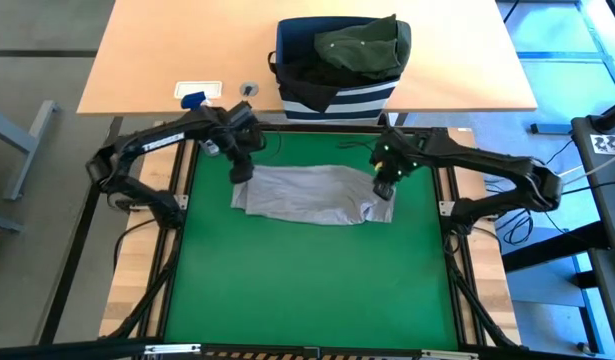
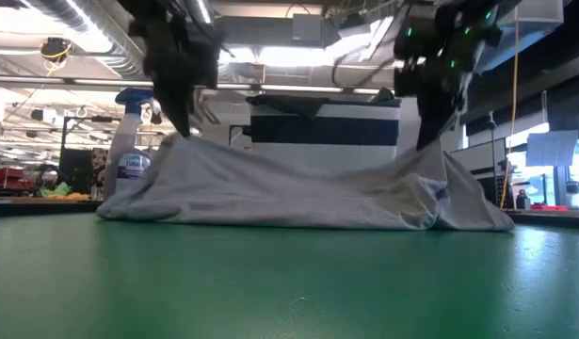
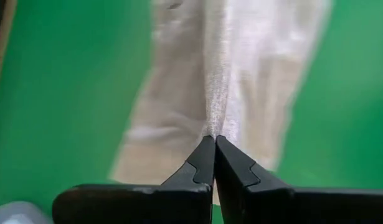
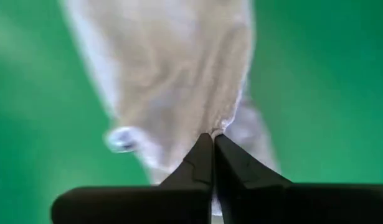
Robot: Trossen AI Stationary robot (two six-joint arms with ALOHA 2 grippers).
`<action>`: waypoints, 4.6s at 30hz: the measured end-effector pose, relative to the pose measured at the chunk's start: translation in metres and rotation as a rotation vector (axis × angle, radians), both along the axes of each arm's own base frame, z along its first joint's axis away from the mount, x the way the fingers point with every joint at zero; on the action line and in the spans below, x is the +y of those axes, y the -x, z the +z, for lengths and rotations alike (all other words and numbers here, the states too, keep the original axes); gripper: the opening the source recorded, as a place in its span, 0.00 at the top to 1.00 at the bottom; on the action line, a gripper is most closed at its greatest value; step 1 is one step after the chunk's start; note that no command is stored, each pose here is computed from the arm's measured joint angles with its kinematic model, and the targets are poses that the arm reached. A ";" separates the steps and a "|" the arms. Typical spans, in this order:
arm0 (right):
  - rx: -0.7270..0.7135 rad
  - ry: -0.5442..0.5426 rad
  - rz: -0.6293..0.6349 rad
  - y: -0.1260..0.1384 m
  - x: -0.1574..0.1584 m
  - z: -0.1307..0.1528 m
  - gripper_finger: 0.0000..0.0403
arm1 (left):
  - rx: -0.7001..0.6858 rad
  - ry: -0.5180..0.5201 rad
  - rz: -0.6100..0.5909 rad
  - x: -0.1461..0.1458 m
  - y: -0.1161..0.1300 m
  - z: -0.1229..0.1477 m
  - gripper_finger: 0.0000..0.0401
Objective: Fold Laundry from Bin
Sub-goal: Fold the gray shirt
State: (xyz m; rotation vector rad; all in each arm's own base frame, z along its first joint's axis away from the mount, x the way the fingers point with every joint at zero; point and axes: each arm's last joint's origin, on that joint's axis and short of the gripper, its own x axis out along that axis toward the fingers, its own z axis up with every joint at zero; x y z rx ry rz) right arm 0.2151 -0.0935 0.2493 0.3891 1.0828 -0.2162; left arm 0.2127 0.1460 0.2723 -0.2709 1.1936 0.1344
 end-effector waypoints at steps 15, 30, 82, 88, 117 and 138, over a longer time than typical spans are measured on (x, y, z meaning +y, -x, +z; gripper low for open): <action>-0.004 -0.176 0.279 -0.004 0.156 -0.013 0.99 | 0.082 0.275 -0.149 -0.154 -0.011 0.012 1.00; 0.081 -0.295 0.200 0.024 0.250 -0.063 0.81 | 0.073 0.401 -0.104 -0.263 0.007 -0.060 0.87; 0.069 0.132 0.033 -0.027 0.101 -0.049 0.51 | 0.015 -0.072 0.171 -0.089 -0.006 -0.092 0.49; 0.072 0.118 0.013 -0.027 0.088 -0.049 0.51 | 0.012 -0.067 0.066 -0.074 0.004 -0.103 0.50; 0.114 0.099 0.081 -0.009 0.068 -0.087 0.51 | -0.018 -0.063 0.044 -0.064 0.022 -0.119 0.99; 0.132 0.102 0.033 0.003 0.054 -0.103 0.51 | -0.044 0.013 0.053 -0.065 0.021 -0.114 0.77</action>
